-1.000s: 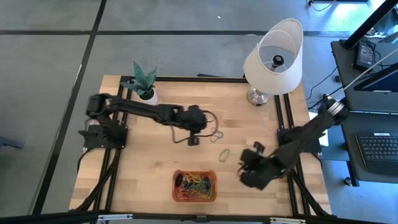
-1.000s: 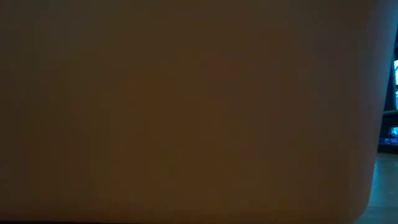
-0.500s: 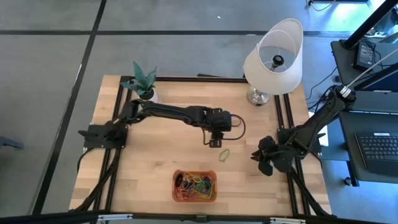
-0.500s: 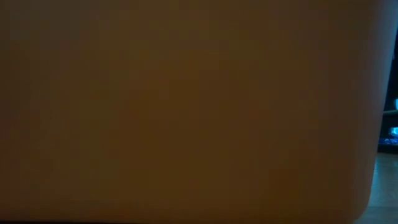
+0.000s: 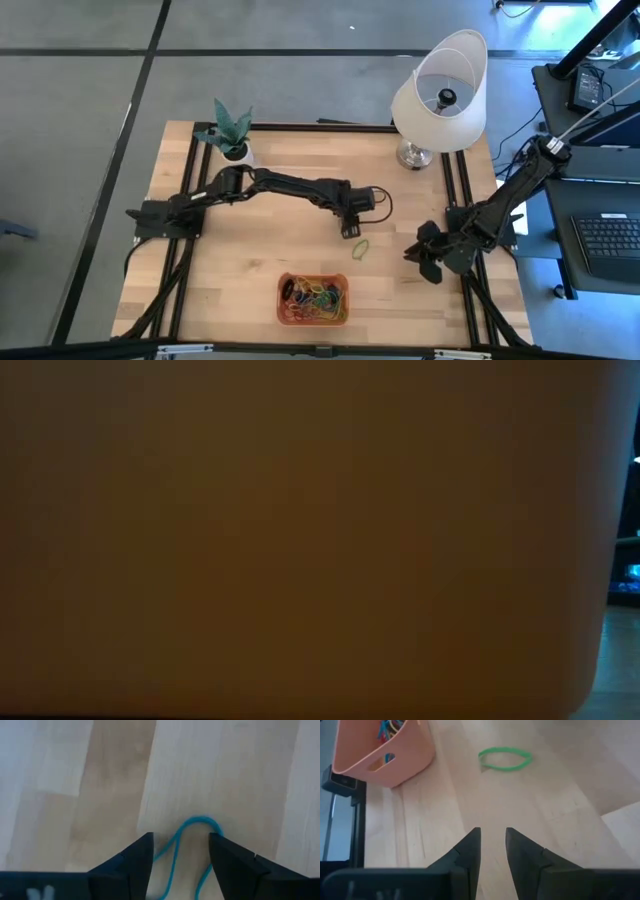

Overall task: Pick and place rubber bands into bin
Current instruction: Put the blue rubber band into the bin

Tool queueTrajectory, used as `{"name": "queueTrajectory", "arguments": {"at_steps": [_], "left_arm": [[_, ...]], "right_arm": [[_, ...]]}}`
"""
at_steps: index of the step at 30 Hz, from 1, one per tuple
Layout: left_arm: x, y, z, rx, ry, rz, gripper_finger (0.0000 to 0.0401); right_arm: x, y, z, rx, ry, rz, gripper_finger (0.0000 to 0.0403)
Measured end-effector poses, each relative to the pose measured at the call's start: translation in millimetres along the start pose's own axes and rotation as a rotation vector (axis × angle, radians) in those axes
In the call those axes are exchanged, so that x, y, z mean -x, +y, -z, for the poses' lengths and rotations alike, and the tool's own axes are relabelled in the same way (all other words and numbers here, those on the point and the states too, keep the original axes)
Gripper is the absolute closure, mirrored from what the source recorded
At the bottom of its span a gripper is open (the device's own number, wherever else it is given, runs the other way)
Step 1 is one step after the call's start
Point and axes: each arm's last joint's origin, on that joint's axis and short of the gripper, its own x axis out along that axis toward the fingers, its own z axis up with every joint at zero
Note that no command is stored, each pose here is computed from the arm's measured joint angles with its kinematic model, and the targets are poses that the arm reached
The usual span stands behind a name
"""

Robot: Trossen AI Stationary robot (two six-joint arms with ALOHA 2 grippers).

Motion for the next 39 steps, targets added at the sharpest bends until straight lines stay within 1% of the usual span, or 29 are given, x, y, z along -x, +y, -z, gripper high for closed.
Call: {"name": "queueTrajectory", "arguments": {"at_steps": [3,5,7,10,12,15,17,21,24,28,32,36,39], "left_arm": [[-4.8,0.0,4.8,0.005,0.045,0.005,0.0233],[-7.5,-0.5,7.4,0.016,0.073,0.014,0.0257],[-7.8,-0.4,9.0,0.016,0.091,0.031,0.0297],[-6.7,0.0,9.5,-0.008,0.098,0.034,0.0374],[-1.0,-1.7,8.8,-0.029,0.092,0.032,0.0391],[11.7,-6.0,9.9,-0.050,0.109,0.062,0.0398],[25.3,-9.2,6.1,-0.055,0.080,0.072,0.0398],[70.8,-11.3,-2.9,-0.063,0.010,0.067,0.0399],[94.1,-15.7,-2.1,-0.079,-0.004,0.046,0.0399],[140.0,-19.0,-3.0,-0.092,-0.071,0.042,0.0399],[177.0,-28.0,3.2,-0.120,-0.105,0.053,0.0399],[220.2,-46.7,15.8,-0.175,-0.150,0.084,0.0399],[242.4,-62.7,25.7,-0.196,-0.175,0.117,0.0399]], "right_arm": [[0.8,1.0,1.5,0.008,0.005,-0.009,0.0309],[1.4,1.7,2.6,0.014,0.010,-0.015,0.0309],[1.6,1.9,3.0,0.015,0.011,-0.017,0.0309],[1.9,2.4,3.4,0.016,0.012,-0.021,0.0309],[1.9,2.4,3.4,0.015,0.012,-0.021,0.0309],[1.9,1.8,3.7,0.019,0.015,-0.015,0.0309],[1.9,1.4,3.8,0.020,0.016,-0.012,0.0309],[1.9,1.4,3.9,0.019,0.016,-0.012,0.0309],[1.9,1.9,3.6,0.016,0.014,-0.017,0.0309],[1.7,1.6,3.4,0.010,0.013,-0.013,0.0309],[1.6,0.9,3.7,0.014,0.015,-0.006,0.0309],[1.4,0.2,4.1,0.019,0.018,0.002,0.0309],[0.1,-1.4,5.7,0.024,0.021,0.009,0.0309]]}}
